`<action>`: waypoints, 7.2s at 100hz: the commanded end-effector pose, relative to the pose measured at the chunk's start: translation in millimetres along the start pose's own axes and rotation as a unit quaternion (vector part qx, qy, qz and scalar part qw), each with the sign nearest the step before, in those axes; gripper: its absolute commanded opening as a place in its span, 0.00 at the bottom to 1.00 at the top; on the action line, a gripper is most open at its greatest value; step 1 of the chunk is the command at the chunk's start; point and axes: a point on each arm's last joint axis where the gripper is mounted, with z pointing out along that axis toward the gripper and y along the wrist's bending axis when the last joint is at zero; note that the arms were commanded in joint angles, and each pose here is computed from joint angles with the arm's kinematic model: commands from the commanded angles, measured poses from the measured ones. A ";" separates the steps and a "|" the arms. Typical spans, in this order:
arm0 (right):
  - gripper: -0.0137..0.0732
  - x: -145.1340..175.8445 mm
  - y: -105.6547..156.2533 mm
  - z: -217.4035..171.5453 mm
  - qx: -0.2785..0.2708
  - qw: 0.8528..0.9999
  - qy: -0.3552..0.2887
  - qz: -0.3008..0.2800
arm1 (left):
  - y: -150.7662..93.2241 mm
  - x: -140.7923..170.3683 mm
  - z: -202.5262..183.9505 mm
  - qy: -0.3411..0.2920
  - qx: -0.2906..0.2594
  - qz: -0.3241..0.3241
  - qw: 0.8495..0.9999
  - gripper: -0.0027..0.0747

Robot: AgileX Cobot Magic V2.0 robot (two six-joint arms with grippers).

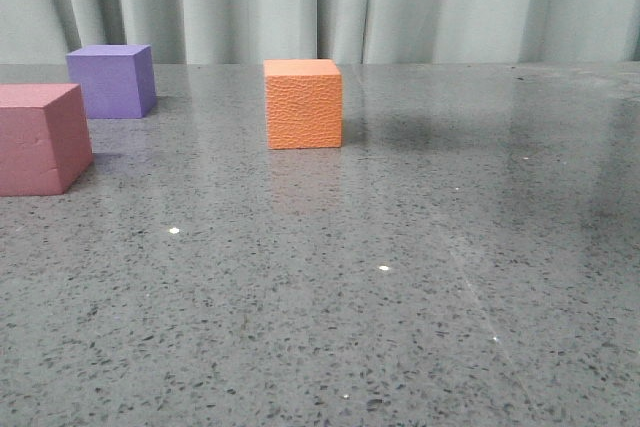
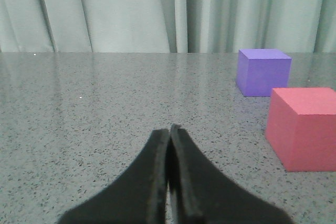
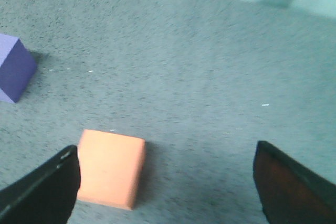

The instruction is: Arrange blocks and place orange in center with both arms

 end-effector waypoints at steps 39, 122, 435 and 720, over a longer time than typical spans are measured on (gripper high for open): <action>0.72 62.2 -128.1 -118.2 0.116 0.988 -0.091 0.039 | -1.0 9.2 -0.4 -0.028 0.005 -0.005 1.000 0.01; 0.08 121.0 -144.5 -152.7 0.133 0.985 -0.099 0.050 | -1.0 9.2 -0.4 -0.028 0.005 -0.005 1.000 0.01; 0.08 311.9 -137.3 -128.1 0.074 0.941 -0.326 0.060 | -1.2 -88.0 5.3 0.001 0.006 -0.078 0.997 0.01; 0.08 311.9 -137.3 -128.1 0.074 0.941 -0.326 0.060 | -290.6 -163.0 253.6 0.334 0.103 -0.048 0.936 0.86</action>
